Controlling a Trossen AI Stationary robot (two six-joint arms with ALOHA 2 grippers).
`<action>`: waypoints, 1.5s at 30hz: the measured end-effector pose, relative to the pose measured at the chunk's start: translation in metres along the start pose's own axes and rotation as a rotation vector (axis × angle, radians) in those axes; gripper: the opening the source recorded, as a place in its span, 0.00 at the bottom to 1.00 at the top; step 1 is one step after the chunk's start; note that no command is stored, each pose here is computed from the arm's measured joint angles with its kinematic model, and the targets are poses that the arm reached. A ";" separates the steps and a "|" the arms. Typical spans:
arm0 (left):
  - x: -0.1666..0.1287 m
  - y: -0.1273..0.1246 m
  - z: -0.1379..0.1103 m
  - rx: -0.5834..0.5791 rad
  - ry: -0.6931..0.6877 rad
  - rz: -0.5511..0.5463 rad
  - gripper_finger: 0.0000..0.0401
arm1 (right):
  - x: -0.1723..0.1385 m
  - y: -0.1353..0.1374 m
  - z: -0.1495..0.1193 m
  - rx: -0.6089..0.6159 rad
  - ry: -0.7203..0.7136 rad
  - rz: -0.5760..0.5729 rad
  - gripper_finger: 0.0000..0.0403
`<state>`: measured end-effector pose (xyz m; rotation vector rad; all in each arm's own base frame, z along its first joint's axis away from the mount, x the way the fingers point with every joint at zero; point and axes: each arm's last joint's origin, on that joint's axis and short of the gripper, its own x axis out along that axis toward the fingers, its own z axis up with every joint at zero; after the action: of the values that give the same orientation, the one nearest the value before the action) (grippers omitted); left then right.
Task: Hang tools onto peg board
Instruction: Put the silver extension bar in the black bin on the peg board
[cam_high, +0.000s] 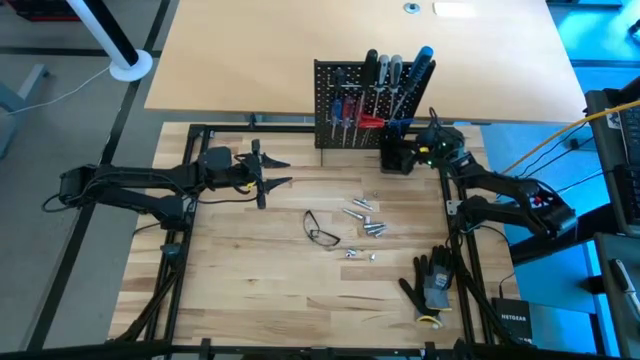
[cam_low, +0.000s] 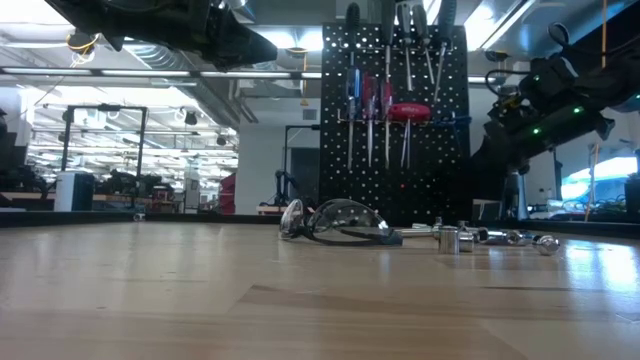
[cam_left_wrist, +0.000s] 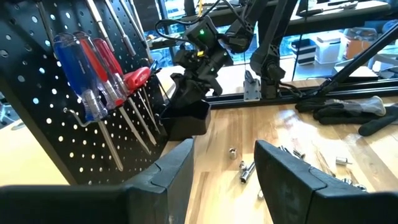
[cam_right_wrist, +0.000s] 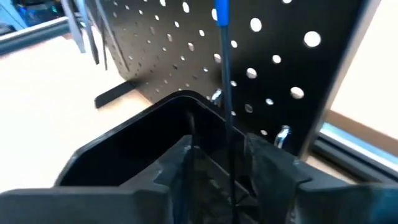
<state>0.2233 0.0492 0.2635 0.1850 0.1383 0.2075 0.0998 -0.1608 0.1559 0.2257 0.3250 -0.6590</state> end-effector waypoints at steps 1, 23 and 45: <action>0.000 0.000 0.000 0.000 0.002 0.000 0.40 | -0.002 0.001 0.001 0.002 -0.007 0.022 0.38; 0.000 -0.001 -0.006 0.002 0.058 -0.012 0.40 | -0.051 0.038 0.033 0.004 -0.200 0.236 0.42; -0.021 -0.026 -0.074 -0.229 0.006 -0.109 0.40 | -0.081 0.179 0.086 -0.148 0.063 0.425 0.41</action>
<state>0.1967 0.0316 0.1892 -0.0514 0.1294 0.1139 0.1713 -0.0041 0.2831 0.1663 0.3707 -0.2072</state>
